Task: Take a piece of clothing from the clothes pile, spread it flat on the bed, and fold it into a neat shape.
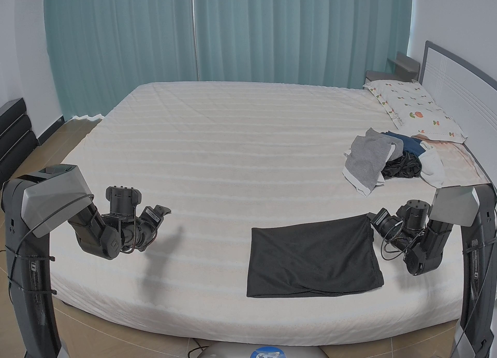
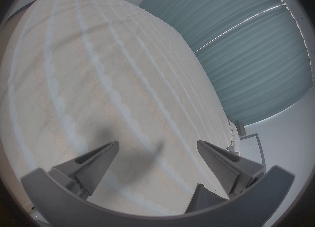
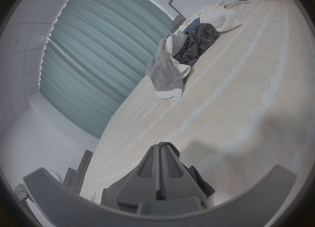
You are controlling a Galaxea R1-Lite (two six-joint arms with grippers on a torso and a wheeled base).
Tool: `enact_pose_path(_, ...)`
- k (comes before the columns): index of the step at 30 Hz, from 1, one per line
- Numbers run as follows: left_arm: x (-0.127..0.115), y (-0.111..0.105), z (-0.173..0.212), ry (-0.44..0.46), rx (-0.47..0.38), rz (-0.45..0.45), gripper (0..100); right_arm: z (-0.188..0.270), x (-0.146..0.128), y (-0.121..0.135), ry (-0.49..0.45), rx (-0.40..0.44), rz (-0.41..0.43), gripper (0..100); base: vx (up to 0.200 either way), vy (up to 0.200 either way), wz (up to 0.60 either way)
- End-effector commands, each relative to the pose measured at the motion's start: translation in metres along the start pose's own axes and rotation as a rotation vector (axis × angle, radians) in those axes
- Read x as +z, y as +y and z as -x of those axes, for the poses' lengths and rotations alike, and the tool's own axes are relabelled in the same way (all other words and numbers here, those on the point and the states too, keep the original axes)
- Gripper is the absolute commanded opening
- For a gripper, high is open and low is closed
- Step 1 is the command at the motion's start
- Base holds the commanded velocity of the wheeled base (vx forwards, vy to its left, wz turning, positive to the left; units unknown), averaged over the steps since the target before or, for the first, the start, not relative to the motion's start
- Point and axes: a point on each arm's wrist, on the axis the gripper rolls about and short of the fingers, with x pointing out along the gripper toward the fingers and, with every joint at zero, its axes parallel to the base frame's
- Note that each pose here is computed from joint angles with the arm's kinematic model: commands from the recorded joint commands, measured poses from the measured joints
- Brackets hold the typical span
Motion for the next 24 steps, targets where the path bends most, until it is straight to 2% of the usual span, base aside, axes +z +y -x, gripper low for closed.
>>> enact_pose_path(1, 0.0, 0.0, 0.0, 0.0, 0.0, 0.0, 100, -0.001, 0.0, 0.0, -0.001, 0.001, -0.002, 0, 0.0, 0.0, 0.0)
enact_pose_path(12, 0.0, 0.0, 0.0, -0.001, -0.001, 0.0, 100, -0.008, 0.002, -0.006, -0.028, -0.014, -0.003, 0, 0.0, 0.0, 0.0)
enact_pose_path(24, 0.0, -0.001, 0.0, 0.0, -0.002, -0.001, 100, -0.011, 0.0, -0.011, -0.006, -0.049, -0.01, 0, 0.0, 0.0, 0.0)
